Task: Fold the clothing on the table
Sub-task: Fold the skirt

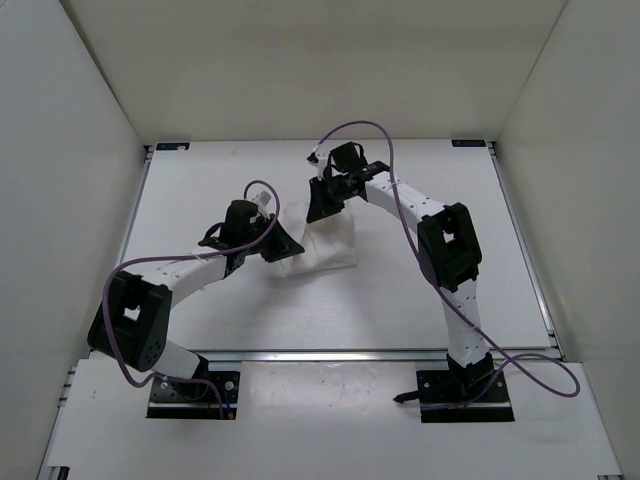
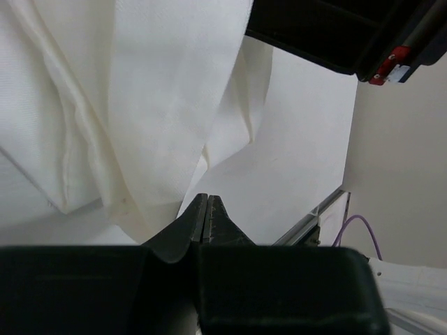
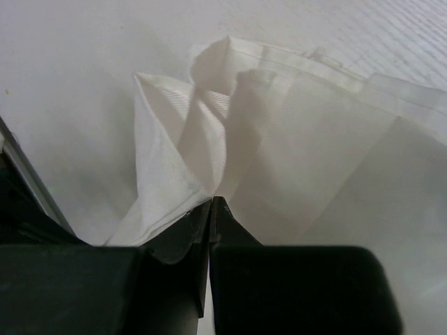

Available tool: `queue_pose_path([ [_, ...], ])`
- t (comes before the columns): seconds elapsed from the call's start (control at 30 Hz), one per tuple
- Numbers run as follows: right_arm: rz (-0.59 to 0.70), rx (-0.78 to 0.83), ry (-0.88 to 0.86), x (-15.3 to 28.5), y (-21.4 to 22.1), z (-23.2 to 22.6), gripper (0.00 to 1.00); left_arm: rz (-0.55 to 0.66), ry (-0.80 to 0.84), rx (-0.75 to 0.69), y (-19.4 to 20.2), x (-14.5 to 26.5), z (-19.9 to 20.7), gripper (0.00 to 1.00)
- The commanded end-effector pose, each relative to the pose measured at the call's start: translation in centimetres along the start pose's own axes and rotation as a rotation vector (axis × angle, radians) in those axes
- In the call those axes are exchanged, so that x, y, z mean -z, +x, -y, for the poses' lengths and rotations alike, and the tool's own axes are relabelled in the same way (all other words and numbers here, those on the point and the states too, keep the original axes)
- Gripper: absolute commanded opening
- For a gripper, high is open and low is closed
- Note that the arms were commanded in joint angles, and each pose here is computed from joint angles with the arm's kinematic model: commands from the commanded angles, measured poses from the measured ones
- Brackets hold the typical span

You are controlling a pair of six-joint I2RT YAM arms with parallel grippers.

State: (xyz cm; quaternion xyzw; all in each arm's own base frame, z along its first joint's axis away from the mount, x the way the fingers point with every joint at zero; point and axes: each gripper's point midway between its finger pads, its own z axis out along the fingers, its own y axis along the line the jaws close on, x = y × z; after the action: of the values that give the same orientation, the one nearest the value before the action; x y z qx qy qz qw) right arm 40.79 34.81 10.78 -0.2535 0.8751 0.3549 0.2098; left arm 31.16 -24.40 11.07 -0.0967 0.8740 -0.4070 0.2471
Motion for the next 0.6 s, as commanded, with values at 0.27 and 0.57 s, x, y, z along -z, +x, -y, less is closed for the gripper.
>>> queue_pose_path([
  [0.27, 0.017, 0.075, -0.187, -2.1, -1.2, -6.2, 0.01, 0.182, -0.088, 0.009, -2.9, 3.9, -2.3, 0.07],
  [0.57, 0.048, 0.062, -0.038, 0.9, -1.2, -2.6, 0.00, 0.235, -0.030, 0.014, -4.6, 5.0, -0.8, 0.07],
])
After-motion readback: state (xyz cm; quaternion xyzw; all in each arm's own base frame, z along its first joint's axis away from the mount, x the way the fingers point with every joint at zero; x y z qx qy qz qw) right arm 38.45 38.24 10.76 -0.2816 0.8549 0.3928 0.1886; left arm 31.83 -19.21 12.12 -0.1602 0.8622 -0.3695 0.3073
